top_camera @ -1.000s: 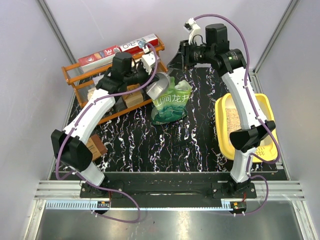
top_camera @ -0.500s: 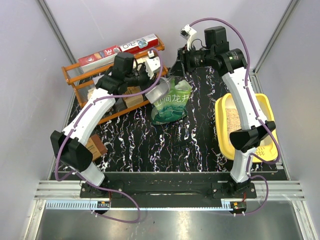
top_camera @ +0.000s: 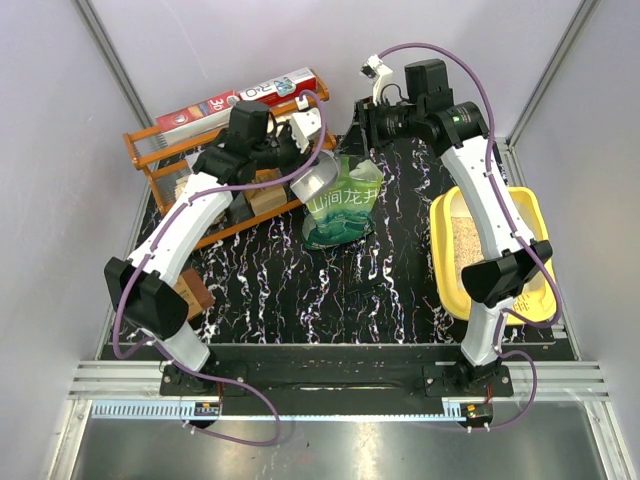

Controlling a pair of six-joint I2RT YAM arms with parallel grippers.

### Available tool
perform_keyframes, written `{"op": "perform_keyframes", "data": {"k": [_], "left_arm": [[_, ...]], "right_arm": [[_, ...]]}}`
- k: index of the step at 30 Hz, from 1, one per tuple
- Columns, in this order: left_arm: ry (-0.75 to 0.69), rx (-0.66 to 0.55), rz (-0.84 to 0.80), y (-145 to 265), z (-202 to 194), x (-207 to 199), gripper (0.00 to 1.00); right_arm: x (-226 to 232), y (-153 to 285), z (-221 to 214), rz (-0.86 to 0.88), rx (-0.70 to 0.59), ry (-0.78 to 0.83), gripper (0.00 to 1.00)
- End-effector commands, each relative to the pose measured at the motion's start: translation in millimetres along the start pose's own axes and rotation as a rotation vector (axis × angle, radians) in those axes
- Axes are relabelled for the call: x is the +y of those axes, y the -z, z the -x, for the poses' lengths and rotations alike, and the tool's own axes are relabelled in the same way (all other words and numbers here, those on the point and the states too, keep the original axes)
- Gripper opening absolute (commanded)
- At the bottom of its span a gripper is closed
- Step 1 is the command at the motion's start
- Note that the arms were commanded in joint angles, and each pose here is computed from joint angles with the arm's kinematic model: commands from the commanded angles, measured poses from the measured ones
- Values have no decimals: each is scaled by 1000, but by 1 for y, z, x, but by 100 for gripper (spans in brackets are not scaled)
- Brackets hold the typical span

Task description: Fill the litter box with clean litter

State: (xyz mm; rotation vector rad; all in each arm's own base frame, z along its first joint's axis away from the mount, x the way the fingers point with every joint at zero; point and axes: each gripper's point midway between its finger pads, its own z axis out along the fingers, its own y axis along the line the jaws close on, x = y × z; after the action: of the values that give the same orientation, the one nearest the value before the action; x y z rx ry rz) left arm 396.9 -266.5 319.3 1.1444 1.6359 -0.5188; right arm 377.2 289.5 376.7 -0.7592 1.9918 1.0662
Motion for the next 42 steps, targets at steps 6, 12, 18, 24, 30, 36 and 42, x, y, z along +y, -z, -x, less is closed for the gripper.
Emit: {"op": "perform_keyframes", "data": {"k": [6,12,18,24,30,36,42], "left_arm": [[-46,-105,18,9,39,2,0],[-39,-109,7,8,40,1,0],[-14,-119,3,11,42,-1,4],[67,-145,-38,31,39,-7,69],[77,-111,-37,34,18,-10,79],[67,-81,-31,12,9,5,80],[49,-76,-81,-13,14,18,81]], "right_arm": [[8,12,25,-31,-84,55,42],[1,12,24,-65,-84,90,13],[-9,21,41,-149,-136,127,0],[-18,65,83,-281,-279,241,0],[-32,103,100,-391,-354,271,0],[-47,119,92,-443,-335,230,0],[-45,127,85,-445,-312,284,0]]}}
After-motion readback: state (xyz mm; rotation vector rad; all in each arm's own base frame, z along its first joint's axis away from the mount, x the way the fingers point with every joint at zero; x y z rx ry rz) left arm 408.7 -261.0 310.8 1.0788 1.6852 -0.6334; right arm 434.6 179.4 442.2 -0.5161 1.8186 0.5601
